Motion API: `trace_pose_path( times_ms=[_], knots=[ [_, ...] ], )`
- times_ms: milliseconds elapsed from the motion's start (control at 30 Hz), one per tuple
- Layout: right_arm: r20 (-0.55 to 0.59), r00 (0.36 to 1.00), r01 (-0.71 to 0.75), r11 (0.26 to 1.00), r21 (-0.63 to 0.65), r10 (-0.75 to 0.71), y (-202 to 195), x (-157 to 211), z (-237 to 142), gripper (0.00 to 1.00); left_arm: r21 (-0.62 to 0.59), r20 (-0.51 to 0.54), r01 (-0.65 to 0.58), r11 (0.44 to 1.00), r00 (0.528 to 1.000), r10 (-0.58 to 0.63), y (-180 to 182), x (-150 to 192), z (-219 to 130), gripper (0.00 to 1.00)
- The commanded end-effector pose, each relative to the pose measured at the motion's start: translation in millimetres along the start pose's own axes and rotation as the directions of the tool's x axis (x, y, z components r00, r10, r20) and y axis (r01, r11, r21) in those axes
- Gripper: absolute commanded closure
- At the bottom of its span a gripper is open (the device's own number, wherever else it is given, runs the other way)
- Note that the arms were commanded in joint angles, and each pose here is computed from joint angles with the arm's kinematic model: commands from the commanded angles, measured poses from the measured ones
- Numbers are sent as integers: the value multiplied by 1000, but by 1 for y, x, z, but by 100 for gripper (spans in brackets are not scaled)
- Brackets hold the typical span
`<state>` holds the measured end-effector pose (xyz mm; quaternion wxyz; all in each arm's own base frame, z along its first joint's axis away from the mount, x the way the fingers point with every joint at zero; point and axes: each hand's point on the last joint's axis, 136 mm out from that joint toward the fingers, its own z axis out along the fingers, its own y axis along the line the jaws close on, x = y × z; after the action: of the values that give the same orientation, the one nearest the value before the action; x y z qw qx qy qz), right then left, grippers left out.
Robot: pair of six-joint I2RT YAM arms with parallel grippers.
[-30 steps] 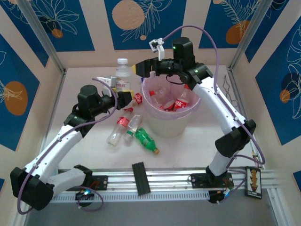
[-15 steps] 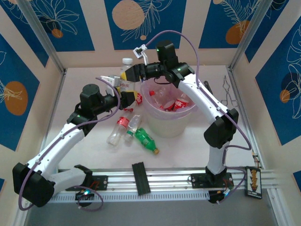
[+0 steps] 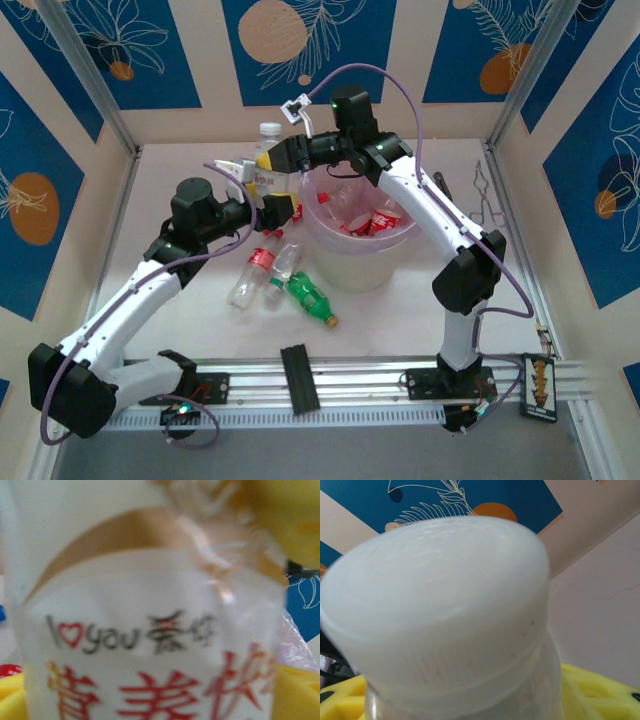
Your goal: Put the plastic bottles in the bin
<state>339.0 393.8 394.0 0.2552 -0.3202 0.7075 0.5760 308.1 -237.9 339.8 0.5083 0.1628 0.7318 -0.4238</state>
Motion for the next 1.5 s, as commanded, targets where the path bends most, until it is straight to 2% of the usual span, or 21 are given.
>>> trace_pose_path(
  times_ms=[0, 200, 400, 467, 533, 600, 700, 767, 867, 1133, 1467],
  knots=[
    [60, 990, 126, 992, 22, -127, 28, -25, -19, 48, 47, 89, -61, 997, 994, 56, -23, -23, -17, 0],
    [175, 946, 237, 951, 198, -272, 42, -72, -61, 49, 61, 70, -75, 995, 995, 71, -33, -20, -32, 0],
    [252, 909, 248, 916, 315, -333, 52, -98, -119, 49, -67, 17, -66, 996, 998, 67, -10, -14, -30, 1],
    [271, 898, 237, 901, 363, -346, 52, -99, -141, 49, -89, -2, -52, 995, 999, 52, -5, -14, -23, 5],
    [286, 893, 213, 887, 409, -347, 48, -98, -163, 49, -116, -23, -31, 993, 999, 28, 2, -14, -12, 14],
    [282, 901, 179, 876, 448, -329, 40, -88, -184, 49, -120, -47, -27, 992, 999, 22, 4, -14, 2, 18],
    [256, 920, 133, 851, 508, -296, 21, -66, -204, 49, -106, -70, -38, 994, 997, 30, 0, -15, 21, 19],
    [221, 937, 114, 834, 540, -271, 7, -48, -210, 49, -94, -87, -50, 994, 995, 42, -4, -13, 34, 21],
    [165, 964, 74, 808, 585, -208, -15, -20, -214, 50, -85, -118, -70, 994, 991, 60, -8, -7, 52, 27],
    [30, 995, 54, 800, 597, -90, -38, 41, -199, 51, -75, -146, -57, 996, 988, 45, -9, 5, 68, 42],
    [-167, 985, 71, 772, 632, 46, -84, 106, -155, 51, -88, -148, -5, 996, 989, -9, 0, 18, 75, 48]
  ],
)
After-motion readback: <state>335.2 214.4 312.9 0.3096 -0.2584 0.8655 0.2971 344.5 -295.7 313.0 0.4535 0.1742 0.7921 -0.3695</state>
